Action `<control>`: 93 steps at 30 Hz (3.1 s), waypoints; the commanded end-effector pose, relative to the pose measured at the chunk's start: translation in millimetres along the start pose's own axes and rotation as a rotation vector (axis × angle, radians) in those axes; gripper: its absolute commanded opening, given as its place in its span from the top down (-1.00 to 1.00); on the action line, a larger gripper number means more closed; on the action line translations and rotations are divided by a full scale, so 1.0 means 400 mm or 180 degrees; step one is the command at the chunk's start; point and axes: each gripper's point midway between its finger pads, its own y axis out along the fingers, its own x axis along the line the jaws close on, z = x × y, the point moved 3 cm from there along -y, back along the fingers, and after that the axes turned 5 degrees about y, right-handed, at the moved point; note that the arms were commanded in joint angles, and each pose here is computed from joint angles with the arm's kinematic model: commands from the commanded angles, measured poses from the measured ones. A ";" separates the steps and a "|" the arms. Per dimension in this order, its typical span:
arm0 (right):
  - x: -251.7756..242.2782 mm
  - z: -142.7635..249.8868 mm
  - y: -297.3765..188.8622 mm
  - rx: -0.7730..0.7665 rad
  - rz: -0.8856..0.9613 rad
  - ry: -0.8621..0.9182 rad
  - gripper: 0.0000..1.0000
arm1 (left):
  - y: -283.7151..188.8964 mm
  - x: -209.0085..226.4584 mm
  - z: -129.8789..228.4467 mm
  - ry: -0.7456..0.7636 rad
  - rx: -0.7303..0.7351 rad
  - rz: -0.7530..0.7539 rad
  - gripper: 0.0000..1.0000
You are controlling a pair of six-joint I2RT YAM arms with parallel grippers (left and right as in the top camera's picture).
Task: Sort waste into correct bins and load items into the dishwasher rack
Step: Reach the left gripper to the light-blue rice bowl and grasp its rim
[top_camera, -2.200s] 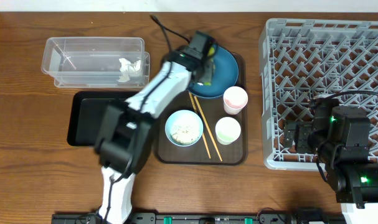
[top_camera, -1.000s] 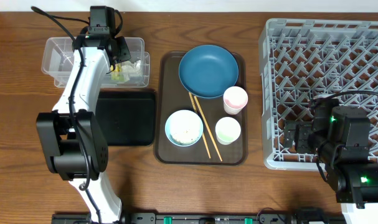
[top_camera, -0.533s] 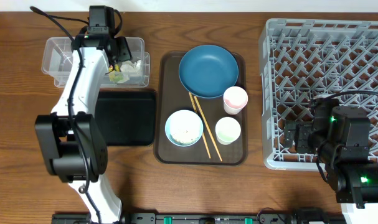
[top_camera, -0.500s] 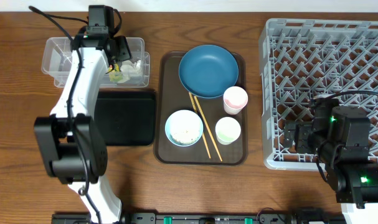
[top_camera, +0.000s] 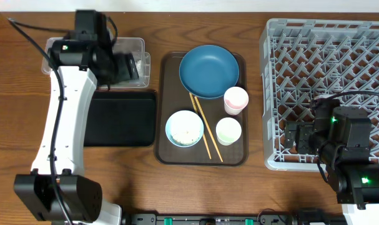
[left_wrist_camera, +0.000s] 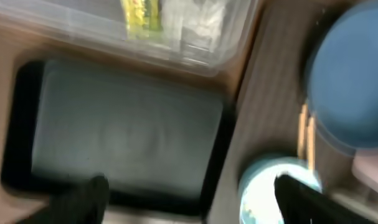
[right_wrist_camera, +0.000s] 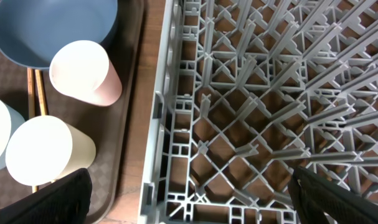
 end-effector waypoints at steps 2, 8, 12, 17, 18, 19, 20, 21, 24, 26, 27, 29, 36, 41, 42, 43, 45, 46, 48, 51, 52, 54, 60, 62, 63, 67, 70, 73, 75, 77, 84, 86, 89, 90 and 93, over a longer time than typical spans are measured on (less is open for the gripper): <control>0.007 -0.019 -0.015 -0.0088 -0.0033 0.0004 -0.98 | -0.003 -0.012 0.079 -0.0055 0.0466 0.0009 -0.71; 0.007 -0.018 -0.015 -0.0086 -0.0034 0.0004 -0.98 | -0.052 -0.010 0.164 0.0090 0.0545 -0.0306 -0.62; 0.007 -0.019 -0.015 -0.0088 -0.0033 0.0004 -0.99 | -0.083 -0.020 0.223 0.0123 0.0270 -0.0271 -0.63; 0.007 -0.019 -0.015 -0.0087 -0.0034 0.0005 -0.99 | -0.092 -0.023 0.265 0.0102 -0.0197 -0.0070 -0.76; 0.007 -0.019 -0.015 -0.0087 -0.0035 0.0005 -0.98 | -0.089 -0.029 0.266 0.0124 -0.0282 -0.0022 -0.79; 0.007 -0.019 -0.015 -0.0087 -0.0034 0.0005 -0.99 | -0.086 -0.035 0.263 0.0147 -0.0349 0.0013 -0.79; 0.007 -0.019 -0.015 -0.0087 -0.0035 0.0005 -0.98 | -0.082 -0.045 0.258 0.0181 -0.0414 0.0052 -0.80; 0.007 -0.019 -0.015 -0.0087 -0.0035 0.0006 -0.99 | -0.077 -0.058 0.253 0.0220 -0.0459 0.0089 -0.80; 0.007 -0.019 -0.015 -0.0087 -0.0035 0.0005 -0.98 | -0.058 -0.121 0.237 0.0444 -0.0512 0.0312 -0.79; 0.007 -0.018 -0.015 -0.0086 -0.0035 0.0006 -0.98 | -0.039 -0.174 0.226 0.0587 -0.0524 0.0463 -0.79; 0.007 -0.018 -0.015 -0.0086 -0.0035 0.0006 -0.98 | -0.027 -0.196 0.222 0.0654 -0.0525 0.0496 -0.79; 0.007 -0.018 -0.015 -0.0084 -0.0035 0.0006 -0.98 | 0.009 -0.246 0.218 0.0814 -0.0488 0.0544 -0.79; 0.007 -0.018 -0.015 -0.0084 -0.0035 0.0006 -0.99 | 0.165 -0.345 0.256 0.1152 -0.0042 0.0450 -0.78; 0.007 -0.018 -0.015 -0.0083 -0.0036 0.0006 -0.98 | 0.249 -0.378 0.289 0.1295 0.0200 0.0358 -0.73; 0.007 -0.018 -0.015 -0.0083 -0.0036 0.0006 -0.99 | 0.261 -0.384 0.292 0.1315 0.0221 0.0352 -0.72; 0.007 -0.018 -0.015 -0.0083 -0.0036 0.0006 -0.99 | 0.273 -0.390 0.295 0.1331 0.0236 0.0349 -0.71; 0.007 -0.018 -0.015 -0.0082 -0.0036 0.0011 -0.98 | 0.291 -0.401 0.300 0.1350 0.0259 0.0348 -0.68; 0.007 -0.018 -0.015 -0.0082 -0.0036 0.0020 -0.98 | 0.299 -0.406 0.304 0.1372 0.0271 0.0347 -0.68; 0.007 -0.016 -0.015 -0.0075 -0.0035 0.0019 -0.99 | 0.311 -0.415 0.313 0.1410 0.0296 0.0342 -0.65; 0.007 -0.016 -0.015 -0.0071 -0.0034 0.0020 -0.98 | 0.328 -0.426 0.325 0.1450 0.0336 0.0333 -0.63; 0.007 -0.016 -0.015 -0.0071 -0.0034 0.0019 -0.99 | 0.334 -0.429 0.330 0.1467 0.0356 0.0325 -0.62; 0.007 -0.016 -0.015 -0.0071 -0.0034 0.0019 -0.98 | 0.347 -0.432 0.339 0.1482 0.0398 0.0305 -0.62; 0.007 -0.016 -0.015 -0.0071 -0.0034 0.0019 -0.99 | 0.365 -0.455 0.359 0.1548 0.0424 0.0326 -0.61; 0.007 -0.015 -0.015 -0.0069 -0.0034 0.0019 -0.99 | 0.368 -0.461 0.365 0.1579 0.0428 0.0327 -0.59; 0.007 -0.015 -0.015 -0.0066 -0.0034 0.0019 -0.99 | 0.371 -0.463 0.366 0.1588 0.0426 0.0318 -0.53; 0.007 -0.014 -0.015 -0.0060 -0.0034 0.0020 -0.98 | 0.391 -0.460 0.374 0.1596 0.0482 0.0281 -0.37; 0.007 -0.014 -0.015 -0.0060 -0.0036 0.0019 -0.98 | 0.402 -0.458 0.378 0.1597 0.0522 0.0257 -0.18; 0.008 -0.014 -0.015 -0.0060 -0.0043 0.0020 -0.99 | 0.403 -0.458 0.378 0.1597 0.0520 0.0259 0.11; 0.008 -0.014 -0.015 -0.0060 -0.0043 0.0019 -0.98 | 0.403 -0.458 0.378 0.1597 0.0521 0.0258 0.28; 0.008 -0.014 -0.015 -0.0060 -0.0043 0.0019 -0.98 | 0.403 -0.458 0.378 0.1597 0.0523 0.0257 0.43; 0.008 -0.014 -0.015 -0.0061 -0.0043 0.0019 -0.98 | 0.402 -0.456 0.380 0.1596 0.0536 0.0249 0.79; 0.008 -0.014 -0.015 -0.0061 -0.0043 0.0019 -0.99 | 0.402 -0.454 0.381 0.1598 0.0543 0.0243 0.88; 0.008 -0.014 -0.015 -0.0062 -0.0043 0.0019 -0.99 | 0.402 -0.450 0.385 0.1601 0.0575 0.0222 0.88; 0.008 -0.014 -0.015 -0.0062 -0.0043 0.0019 -0.98 | 0.401 -0.447 0.387 0.1600 0.0591 0.0210 0.88; 0.008 -0.014 -0.015 -0.0062 -0.0043 0.0019 -0.99 | 0.401 -0.444 0.390 0.1601 0.0613 0.0194 0.87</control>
